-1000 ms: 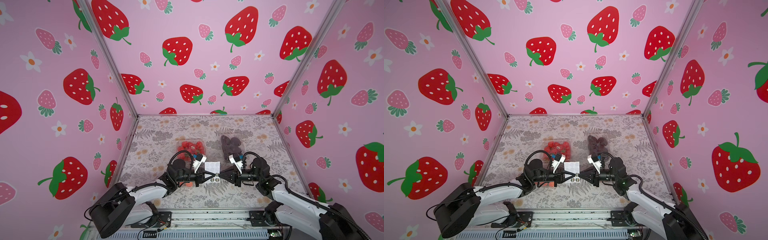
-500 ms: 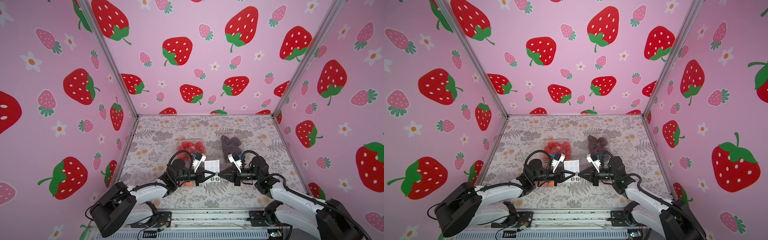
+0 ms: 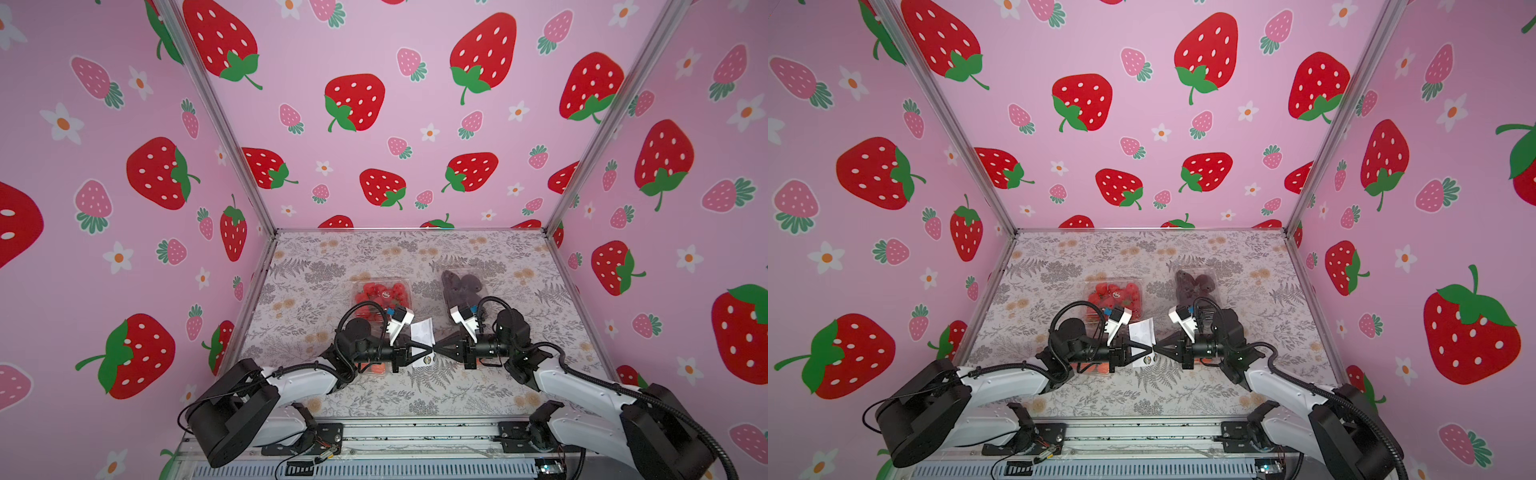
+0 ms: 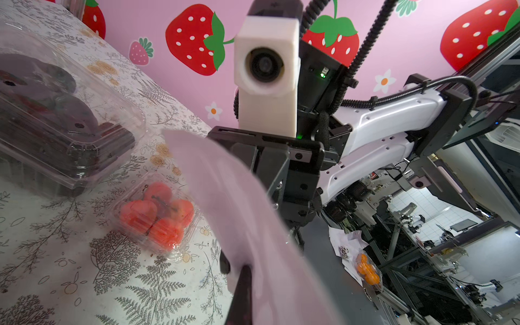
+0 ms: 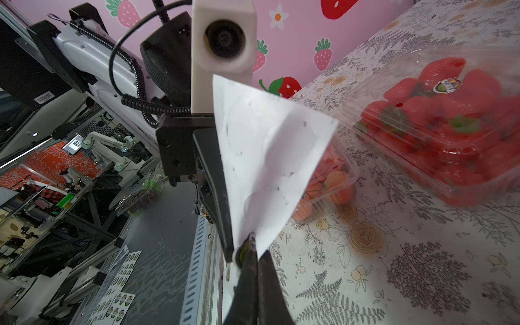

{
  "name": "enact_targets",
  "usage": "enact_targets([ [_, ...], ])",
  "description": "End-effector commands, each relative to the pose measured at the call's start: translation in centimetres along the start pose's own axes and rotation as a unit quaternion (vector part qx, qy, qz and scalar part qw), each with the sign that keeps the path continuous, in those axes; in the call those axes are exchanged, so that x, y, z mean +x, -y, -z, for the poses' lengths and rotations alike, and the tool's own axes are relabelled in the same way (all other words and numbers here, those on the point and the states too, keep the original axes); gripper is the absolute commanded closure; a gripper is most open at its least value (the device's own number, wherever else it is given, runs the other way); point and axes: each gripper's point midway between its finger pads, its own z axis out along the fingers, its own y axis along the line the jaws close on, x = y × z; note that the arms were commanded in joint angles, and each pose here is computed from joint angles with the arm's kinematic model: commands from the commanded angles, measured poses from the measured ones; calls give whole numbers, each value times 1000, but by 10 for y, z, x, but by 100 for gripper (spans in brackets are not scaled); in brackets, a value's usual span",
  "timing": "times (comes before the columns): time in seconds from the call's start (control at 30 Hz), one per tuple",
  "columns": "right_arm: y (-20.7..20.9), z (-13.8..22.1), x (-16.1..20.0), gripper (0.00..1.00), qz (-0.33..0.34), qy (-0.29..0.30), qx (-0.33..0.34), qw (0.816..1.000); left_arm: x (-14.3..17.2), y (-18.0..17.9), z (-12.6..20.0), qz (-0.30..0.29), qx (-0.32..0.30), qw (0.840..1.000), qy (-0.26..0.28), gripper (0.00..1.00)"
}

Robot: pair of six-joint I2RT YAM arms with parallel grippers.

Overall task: Label fruit boxes
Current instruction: Adjust the label sticker.

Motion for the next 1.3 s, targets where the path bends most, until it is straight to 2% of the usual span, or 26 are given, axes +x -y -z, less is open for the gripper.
enact_targets([
  [0.0,-24,-4,-11,100,44,2,-49,998,-8,4,-3,-13,13,1000,12,100],
  [0.23,-36,4,-9,100,61,8,-53,997,-4,-8,2,-9,-15,1000,16,100],
  [0.8,-31,2,-11,100,59,7,-42,997,-2,-15,7,-3,-42,999,12,100],
  [0.9,-30,1,-11,100,57,6,-40,998,-2,-14,8,-3,-41,999,12,96],
  [1.0,-28,2,-11,100,58,5,-34,998,-1,-14,9,-5,-44,999,12,86],
  [1.27,-25,4,-12,100,59,10,-23,998,-1,-15,14,-7,-58,998,18,76],
])
